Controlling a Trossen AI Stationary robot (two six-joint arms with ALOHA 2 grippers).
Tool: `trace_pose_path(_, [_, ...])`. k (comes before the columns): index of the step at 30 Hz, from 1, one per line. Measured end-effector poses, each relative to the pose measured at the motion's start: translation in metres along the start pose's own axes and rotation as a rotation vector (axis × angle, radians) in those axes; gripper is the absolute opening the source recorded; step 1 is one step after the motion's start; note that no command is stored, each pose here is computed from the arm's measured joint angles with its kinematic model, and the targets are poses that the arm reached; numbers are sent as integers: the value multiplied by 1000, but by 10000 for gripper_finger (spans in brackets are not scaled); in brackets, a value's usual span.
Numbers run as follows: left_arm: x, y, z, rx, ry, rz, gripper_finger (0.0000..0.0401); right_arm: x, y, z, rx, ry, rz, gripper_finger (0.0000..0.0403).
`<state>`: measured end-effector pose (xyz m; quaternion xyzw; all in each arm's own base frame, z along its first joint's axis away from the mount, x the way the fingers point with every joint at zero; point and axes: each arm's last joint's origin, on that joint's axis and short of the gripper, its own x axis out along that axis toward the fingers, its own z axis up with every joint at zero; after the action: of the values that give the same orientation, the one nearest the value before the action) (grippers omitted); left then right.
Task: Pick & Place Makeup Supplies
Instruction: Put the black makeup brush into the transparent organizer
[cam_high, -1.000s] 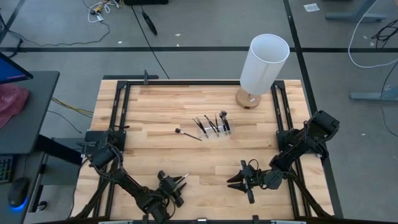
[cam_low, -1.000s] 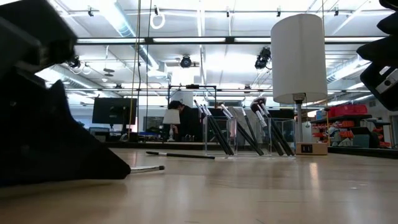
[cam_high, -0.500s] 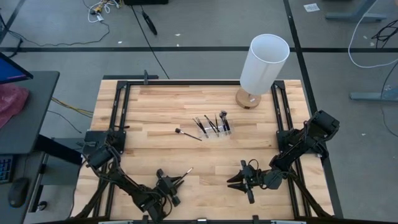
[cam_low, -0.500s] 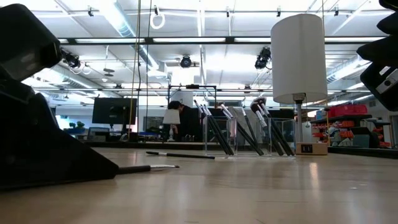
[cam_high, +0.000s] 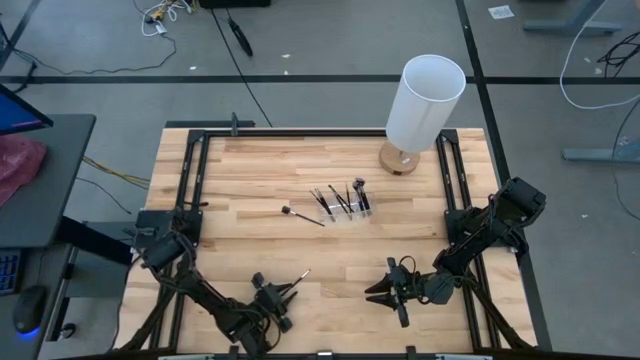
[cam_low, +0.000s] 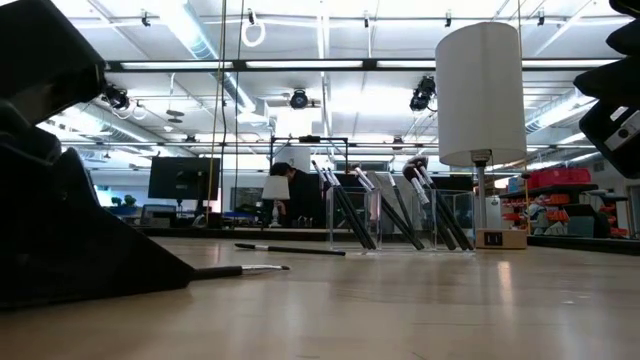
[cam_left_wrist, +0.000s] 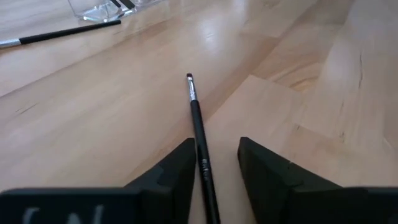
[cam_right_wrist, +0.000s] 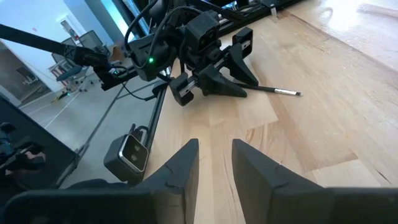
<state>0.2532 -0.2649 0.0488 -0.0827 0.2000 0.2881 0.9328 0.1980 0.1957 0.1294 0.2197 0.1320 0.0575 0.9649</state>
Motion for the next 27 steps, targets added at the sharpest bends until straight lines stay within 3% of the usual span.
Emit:
trace_pose_path(5, [10, 2, 5, -1, 15, 33, 153, 0, 0, 0, 0, 0, 0, 100])
trace_pose_path(14, [21, 6, 10, 31, 18, 60, 128, 0, 0, 0, -1, 0, 0, 100])
trace_pose_path(27, [31, 9, 14, 17, 6, 87, 130, 0, 0, -1, -8, 5, -4, 100])
